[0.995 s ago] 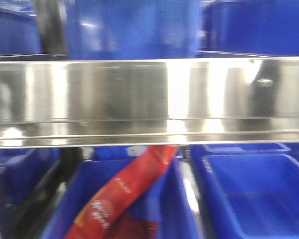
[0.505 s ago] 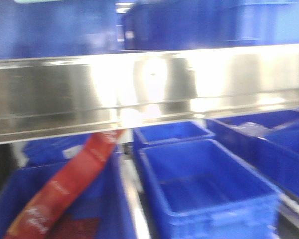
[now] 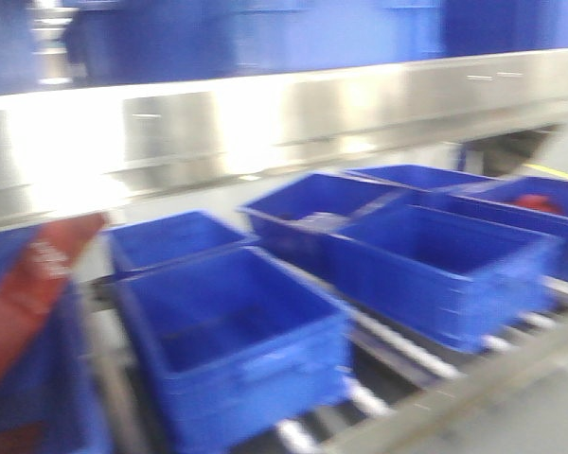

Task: Fetch blue bin and place on conveyor start
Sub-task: 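Lift the turquoise bin with both grippers and pull it off the shelf, then hold the bin with both grippers while the base turns and drives away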

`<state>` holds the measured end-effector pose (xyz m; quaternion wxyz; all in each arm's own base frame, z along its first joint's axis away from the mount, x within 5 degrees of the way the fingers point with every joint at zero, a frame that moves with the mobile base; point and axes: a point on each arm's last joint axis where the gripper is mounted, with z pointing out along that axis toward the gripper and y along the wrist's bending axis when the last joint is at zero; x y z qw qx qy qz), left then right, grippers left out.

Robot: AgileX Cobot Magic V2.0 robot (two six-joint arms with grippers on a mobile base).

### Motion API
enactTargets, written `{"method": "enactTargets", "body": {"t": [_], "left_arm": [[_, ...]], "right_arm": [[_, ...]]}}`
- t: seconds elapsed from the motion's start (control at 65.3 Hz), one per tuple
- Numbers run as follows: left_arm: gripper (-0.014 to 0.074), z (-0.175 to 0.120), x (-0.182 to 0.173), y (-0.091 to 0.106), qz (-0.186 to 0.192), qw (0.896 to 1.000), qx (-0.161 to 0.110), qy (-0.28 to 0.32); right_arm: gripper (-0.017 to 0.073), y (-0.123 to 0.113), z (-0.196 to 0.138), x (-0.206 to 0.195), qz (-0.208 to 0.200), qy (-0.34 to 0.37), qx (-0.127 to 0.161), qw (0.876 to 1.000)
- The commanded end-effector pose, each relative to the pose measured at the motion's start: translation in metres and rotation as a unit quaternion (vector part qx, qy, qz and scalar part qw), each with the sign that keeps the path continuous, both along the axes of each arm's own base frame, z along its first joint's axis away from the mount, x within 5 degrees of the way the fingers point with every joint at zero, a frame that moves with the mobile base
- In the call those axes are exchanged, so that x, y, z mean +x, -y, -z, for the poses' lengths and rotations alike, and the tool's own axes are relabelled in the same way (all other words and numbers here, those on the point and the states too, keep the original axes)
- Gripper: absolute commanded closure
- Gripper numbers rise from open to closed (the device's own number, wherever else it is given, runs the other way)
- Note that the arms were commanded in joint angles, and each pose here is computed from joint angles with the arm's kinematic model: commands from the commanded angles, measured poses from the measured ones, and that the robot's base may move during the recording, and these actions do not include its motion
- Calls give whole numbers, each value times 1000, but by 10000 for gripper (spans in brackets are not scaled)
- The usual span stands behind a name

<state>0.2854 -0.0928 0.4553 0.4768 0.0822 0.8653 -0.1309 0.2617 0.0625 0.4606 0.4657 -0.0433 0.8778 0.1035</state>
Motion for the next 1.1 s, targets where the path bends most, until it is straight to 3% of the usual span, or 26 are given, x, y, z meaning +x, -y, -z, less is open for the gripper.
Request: {"method": "enactTargets", "body": {"t": [0.0,0.352,1.087], "left_arm": [[705,-15,0,-1,-2,998,-9,66],[705,-27,4,-1,-7,991,-30,131],[705,-27,4,-1,-7,991,-30,131]], "right_arm": [[711,4,-7,-3,1,25,-14,1000],[711,4,-7,-3,1,25,-14,1000],[711,4,-7,-3,1,25,-14,1000]]}}
